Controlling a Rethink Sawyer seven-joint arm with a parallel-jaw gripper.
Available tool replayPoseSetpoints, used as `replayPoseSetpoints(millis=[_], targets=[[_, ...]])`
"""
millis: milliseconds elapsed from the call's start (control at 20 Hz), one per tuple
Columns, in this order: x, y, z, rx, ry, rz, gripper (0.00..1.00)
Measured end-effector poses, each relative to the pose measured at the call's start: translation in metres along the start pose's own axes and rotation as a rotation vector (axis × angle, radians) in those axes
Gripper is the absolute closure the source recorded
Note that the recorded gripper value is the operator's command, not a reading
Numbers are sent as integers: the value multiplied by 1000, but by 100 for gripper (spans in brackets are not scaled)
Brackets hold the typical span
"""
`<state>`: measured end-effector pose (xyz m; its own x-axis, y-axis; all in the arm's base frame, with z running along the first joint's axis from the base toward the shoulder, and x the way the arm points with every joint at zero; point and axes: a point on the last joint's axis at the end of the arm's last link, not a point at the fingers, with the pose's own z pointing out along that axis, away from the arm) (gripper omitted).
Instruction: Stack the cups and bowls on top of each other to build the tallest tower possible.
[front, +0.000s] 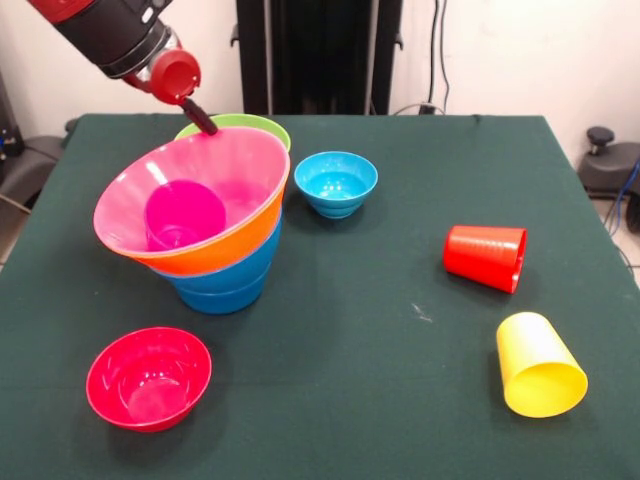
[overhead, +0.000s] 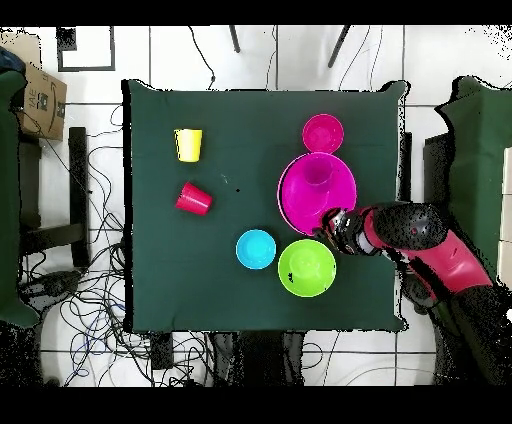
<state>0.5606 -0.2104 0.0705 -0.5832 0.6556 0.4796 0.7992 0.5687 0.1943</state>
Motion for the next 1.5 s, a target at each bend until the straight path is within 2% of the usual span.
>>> replayPoseSetpoints(millis=[450, 750, 900, 950, 1050, 1150, 1300, 1500], targets=[[-1, -3, 0, 7, -11, 7, 100], [-3, -3, 5, 19, -47, 10, 100], [-6, 2, 8, 17, -88, 5, 100], [-7, 9, 12, 9, -128, -4, 100], [-7, 20, 18, -7, -171, -12, 100], [-5, 27, 22, -17, -195, -16, 100], [2, 50, 34, -38, -245, -19, 100], [12, 71, 48, -48, -276, -17, 100]])
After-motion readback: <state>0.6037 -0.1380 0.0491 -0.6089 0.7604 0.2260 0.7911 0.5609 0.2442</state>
